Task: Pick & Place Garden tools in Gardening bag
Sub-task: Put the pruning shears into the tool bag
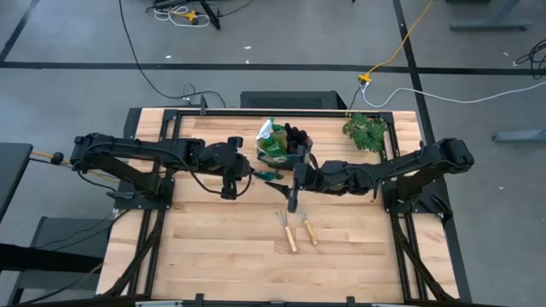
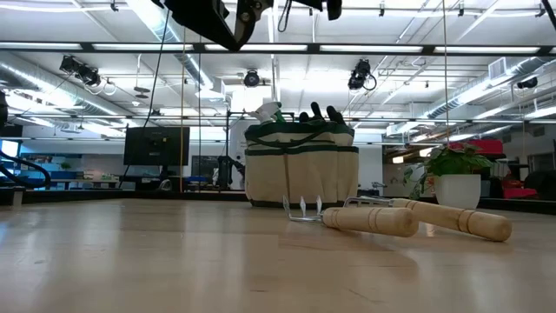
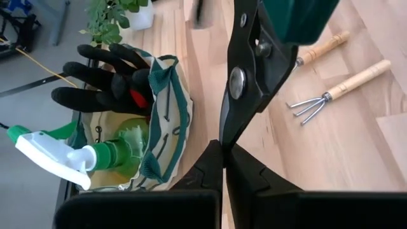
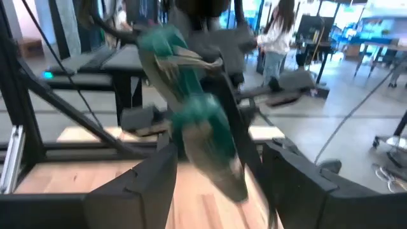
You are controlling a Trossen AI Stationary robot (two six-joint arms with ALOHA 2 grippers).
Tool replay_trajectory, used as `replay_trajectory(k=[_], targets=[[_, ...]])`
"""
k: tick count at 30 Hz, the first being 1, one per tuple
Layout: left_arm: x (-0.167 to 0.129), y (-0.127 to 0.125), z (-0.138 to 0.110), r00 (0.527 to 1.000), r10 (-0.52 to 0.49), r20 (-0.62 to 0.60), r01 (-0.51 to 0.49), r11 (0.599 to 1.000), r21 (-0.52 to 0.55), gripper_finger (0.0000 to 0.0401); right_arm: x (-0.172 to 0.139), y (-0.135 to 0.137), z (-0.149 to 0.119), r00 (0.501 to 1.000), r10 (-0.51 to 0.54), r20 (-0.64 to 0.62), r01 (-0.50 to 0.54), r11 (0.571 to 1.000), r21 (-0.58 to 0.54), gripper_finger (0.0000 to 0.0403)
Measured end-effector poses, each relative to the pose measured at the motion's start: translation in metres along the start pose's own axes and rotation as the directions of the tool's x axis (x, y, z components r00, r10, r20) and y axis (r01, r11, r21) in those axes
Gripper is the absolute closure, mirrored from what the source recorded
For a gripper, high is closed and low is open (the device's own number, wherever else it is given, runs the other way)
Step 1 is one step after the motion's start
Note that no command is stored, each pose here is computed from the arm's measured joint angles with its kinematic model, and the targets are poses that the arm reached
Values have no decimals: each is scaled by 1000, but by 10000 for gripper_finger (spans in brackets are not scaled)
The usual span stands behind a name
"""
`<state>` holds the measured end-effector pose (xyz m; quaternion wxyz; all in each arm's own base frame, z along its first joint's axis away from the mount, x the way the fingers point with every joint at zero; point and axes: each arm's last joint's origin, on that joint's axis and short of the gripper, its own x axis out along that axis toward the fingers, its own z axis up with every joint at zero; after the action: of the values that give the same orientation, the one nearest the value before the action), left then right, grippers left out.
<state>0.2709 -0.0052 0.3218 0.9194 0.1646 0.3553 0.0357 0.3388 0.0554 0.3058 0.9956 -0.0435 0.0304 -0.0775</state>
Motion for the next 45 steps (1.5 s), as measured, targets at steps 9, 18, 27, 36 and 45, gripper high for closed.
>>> replay_trajectory(k=[9,18,27,36,45], targets=[[0,0,1,1000,5,12,-5,1000,-3,394,1,0,8,996,-3,92,3,1000,-1,169],[0,0,1,1000,5,12,-5,1000,-3,394,0,0,11,992,16,126,-15,1000,-4,194],[0,0,0,1000,-9,7,9,1000,-11,394,1,0,10,993,1,118,4,999,-48,339],[0,0,1,1000,-9,9,9,1000,-11,394,1,0,10,993,2,116,3,999,-44,348],[0,0,1,1000,-5,10,5,1000,-8,377,1,0,10,994,-3,113,7,999,-33,348]])
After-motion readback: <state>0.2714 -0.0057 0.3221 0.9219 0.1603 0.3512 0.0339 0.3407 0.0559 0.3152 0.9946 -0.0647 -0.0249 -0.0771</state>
